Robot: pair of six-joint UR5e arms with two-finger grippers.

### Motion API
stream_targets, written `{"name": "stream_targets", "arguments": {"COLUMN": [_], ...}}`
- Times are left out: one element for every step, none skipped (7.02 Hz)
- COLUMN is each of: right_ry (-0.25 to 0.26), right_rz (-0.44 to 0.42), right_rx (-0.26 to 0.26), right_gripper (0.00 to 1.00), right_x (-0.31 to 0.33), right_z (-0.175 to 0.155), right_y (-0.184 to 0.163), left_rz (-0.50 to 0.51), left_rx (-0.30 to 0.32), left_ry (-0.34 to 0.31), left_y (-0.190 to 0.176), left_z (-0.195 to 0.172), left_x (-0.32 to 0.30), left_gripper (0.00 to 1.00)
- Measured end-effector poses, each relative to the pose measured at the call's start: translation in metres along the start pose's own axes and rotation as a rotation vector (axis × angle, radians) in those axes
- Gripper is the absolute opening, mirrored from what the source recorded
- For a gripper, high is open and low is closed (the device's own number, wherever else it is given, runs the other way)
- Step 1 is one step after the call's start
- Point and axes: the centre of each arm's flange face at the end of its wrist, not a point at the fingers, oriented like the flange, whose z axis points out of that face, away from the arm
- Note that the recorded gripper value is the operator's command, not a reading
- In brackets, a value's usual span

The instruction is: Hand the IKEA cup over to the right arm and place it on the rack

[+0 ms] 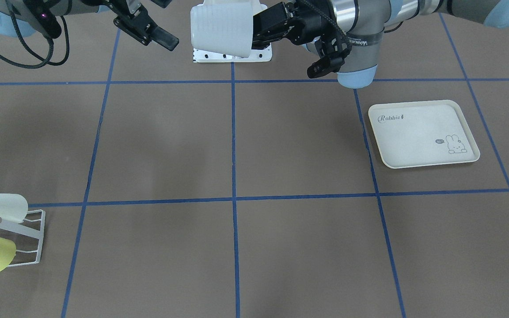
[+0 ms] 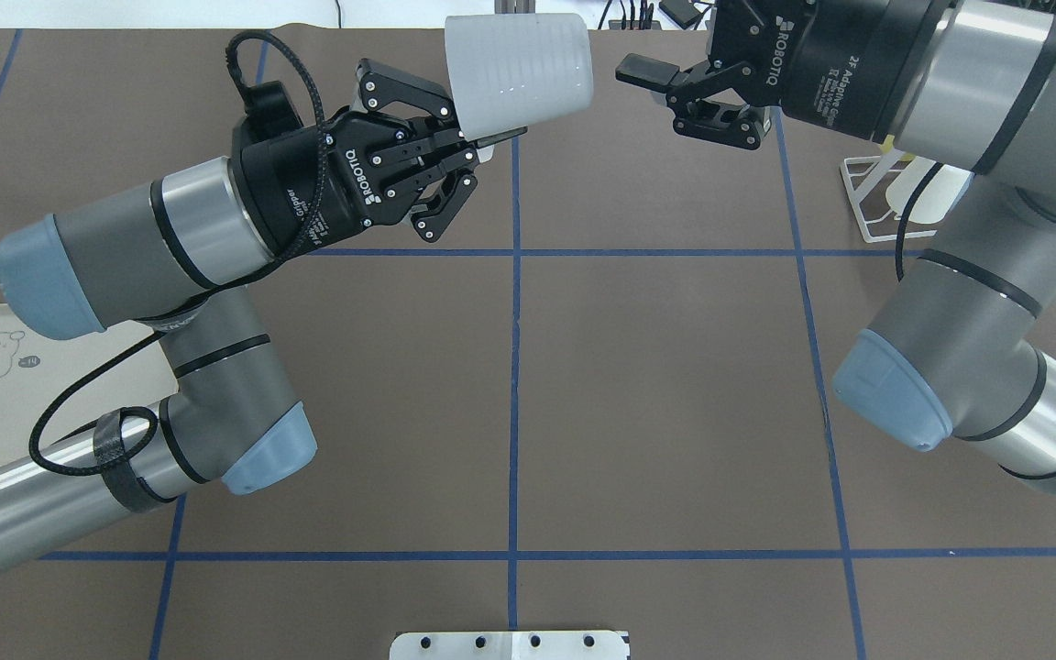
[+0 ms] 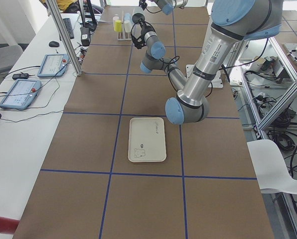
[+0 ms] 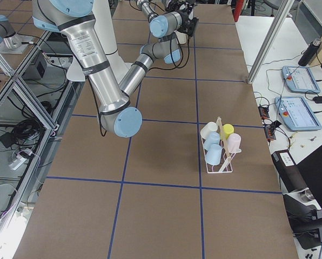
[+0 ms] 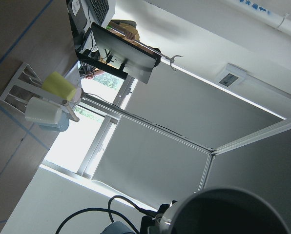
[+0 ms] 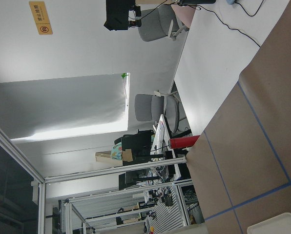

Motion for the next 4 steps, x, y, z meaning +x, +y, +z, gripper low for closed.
{"name": "stream_targets", "arguments": {"right_ry": [0.0, 0.0, 0.0, 0.0], "right_rz": [0.0, 0.0, 0.001, 0.002], "right_rx": [-0.003, -0.005, -0.006, -0.008], "right_gripper": [1.0, 1.0, 1.0, 1.0], "right_x": [0.0006, 0.0007, 0.0005, 0.0004], "right_z": [0.0003, 0.0001, -0.0002, -0.0003], "right_y": [0.0011, 0.0018, 0.0024, 0.003], "left_rz": [-0.004, -0.005, -0.005, -0.004], "left_rx": [-0.008, -0.012, -0.016, -0.017], "left_ry": [0.007, 0.012, 0.016, 0.017], "left_y": [0.003, 0.0049, 0.0067, 0.008], "left_z": [0.0043, 0.0072, 0.0103, 0.013], "left_x": [0.0029, 0.0052, 0.0075, 0.0089], "left_gripper": [0.0, 0.0, 0.0, 0.0]}}
